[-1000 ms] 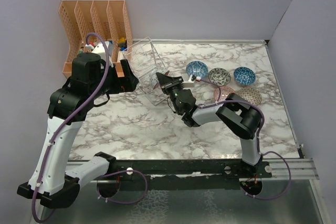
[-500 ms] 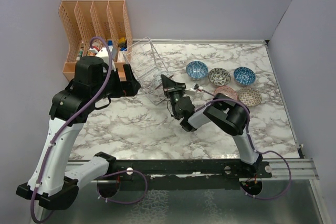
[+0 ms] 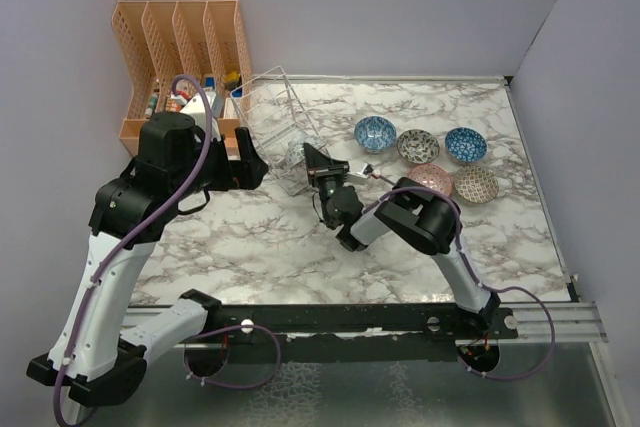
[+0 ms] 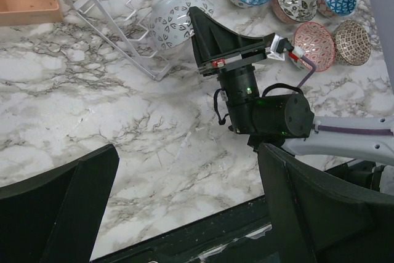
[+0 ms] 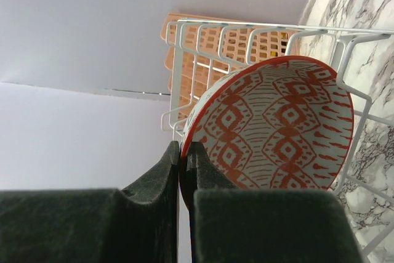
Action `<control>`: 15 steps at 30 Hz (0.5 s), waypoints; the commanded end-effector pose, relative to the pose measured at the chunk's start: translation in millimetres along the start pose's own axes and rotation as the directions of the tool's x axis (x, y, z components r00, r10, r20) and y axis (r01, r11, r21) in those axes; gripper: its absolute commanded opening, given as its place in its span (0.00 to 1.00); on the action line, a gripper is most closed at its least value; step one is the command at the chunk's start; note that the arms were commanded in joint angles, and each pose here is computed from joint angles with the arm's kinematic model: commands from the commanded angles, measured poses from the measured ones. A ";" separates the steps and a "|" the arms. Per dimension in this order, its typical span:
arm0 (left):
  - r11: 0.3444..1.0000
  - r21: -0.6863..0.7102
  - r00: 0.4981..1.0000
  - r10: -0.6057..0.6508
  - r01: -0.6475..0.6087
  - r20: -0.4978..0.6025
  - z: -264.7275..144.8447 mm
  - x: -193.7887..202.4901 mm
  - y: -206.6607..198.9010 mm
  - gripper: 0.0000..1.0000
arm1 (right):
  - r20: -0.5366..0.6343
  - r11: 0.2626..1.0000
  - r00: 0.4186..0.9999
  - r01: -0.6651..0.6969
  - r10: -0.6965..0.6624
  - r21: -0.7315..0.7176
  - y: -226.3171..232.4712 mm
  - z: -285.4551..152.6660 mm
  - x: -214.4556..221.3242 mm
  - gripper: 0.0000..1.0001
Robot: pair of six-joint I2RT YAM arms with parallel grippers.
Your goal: Load the bowls into the dish rack
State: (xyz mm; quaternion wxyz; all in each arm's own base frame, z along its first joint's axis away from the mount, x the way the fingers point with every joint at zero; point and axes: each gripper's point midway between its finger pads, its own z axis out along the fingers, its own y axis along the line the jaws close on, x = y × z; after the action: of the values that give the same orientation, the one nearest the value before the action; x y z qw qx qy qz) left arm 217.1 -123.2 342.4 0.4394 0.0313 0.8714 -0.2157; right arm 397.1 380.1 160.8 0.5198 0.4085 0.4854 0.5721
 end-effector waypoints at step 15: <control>0.999 0.033 1.000 0.018 -0.018 -0.008 -8.4 9.8 -3.4 0.99 | -0.017 0.994 0.997 -0.073 0.072 -0.081 -26.0 -22.8 -6.7 0.27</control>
State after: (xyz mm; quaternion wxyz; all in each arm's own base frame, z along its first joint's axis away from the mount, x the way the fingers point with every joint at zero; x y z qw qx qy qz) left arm 210.9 -121.7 337.9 0.4354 0.0339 0.8733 -0.2159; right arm 401.0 388.8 135.0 0.4958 0.4232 0.4853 0.5827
